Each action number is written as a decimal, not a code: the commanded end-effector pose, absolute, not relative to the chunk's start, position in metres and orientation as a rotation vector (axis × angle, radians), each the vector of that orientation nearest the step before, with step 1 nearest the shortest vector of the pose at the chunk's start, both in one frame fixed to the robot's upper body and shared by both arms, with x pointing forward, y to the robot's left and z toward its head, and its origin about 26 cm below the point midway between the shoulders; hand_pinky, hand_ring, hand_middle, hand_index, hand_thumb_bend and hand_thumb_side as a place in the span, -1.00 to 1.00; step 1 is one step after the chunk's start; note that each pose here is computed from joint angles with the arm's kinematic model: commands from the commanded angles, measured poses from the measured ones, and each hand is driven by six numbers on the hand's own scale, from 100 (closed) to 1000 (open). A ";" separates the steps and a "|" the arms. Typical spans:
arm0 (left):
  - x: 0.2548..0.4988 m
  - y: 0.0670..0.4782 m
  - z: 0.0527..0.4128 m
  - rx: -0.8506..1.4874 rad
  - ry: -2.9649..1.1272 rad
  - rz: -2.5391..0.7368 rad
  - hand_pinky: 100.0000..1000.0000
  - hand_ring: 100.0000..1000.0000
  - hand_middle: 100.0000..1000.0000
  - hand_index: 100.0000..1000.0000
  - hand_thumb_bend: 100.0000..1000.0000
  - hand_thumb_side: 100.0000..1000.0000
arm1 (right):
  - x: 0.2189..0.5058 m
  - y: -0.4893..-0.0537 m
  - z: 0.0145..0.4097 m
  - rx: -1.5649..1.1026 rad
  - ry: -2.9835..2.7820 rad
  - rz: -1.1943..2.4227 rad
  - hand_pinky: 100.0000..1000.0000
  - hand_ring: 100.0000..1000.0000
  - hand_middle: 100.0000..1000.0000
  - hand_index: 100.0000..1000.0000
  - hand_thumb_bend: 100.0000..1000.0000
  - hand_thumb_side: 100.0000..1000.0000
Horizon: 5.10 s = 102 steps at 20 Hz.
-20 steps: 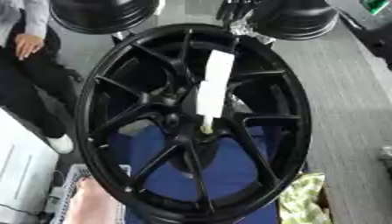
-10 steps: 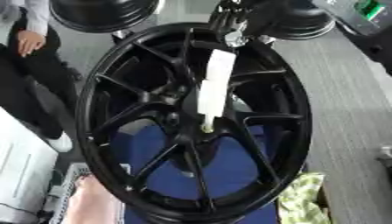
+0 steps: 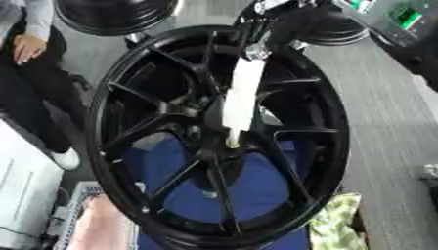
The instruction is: Pull the pin out of the wheel hub.
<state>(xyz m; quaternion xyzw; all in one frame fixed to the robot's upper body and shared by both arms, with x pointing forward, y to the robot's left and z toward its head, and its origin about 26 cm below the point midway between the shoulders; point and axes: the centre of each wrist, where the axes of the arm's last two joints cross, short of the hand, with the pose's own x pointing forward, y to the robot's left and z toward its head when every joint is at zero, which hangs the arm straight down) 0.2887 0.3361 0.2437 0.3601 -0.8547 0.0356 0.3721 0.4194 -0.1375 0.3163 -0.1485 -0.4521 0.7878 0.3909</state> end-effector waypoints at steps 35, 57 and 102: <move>0.285 0.338 0.252 0.944 -2.206 0.054 0.21 0.99 0.42 0.48 -0.10 0.41 | 0.418 -0.160 0.336 -0.387 -1.203 1.970 0.83 0.77 0.62 0.94 -1.00 0.26; 0.285 0.338 0.250 0.943 -2.197 0.044 0.21 0.99 0.43 0.48 -0.10 0.42 | 0.396 -0.142 0.333 -0.334 -1.199 2.052 0.84 0.83 0.68 0.95 -0.95 0.40; 0.286 0.334 0.250 0.906 -2.204 0.038 0.21 1.00 0.43 0.47 -0.12 0.42 | 0.420 -0.144 0.299 -0.282 -1.117 2.036 0.84 0.83 0.69 0.97 -0.93 0.58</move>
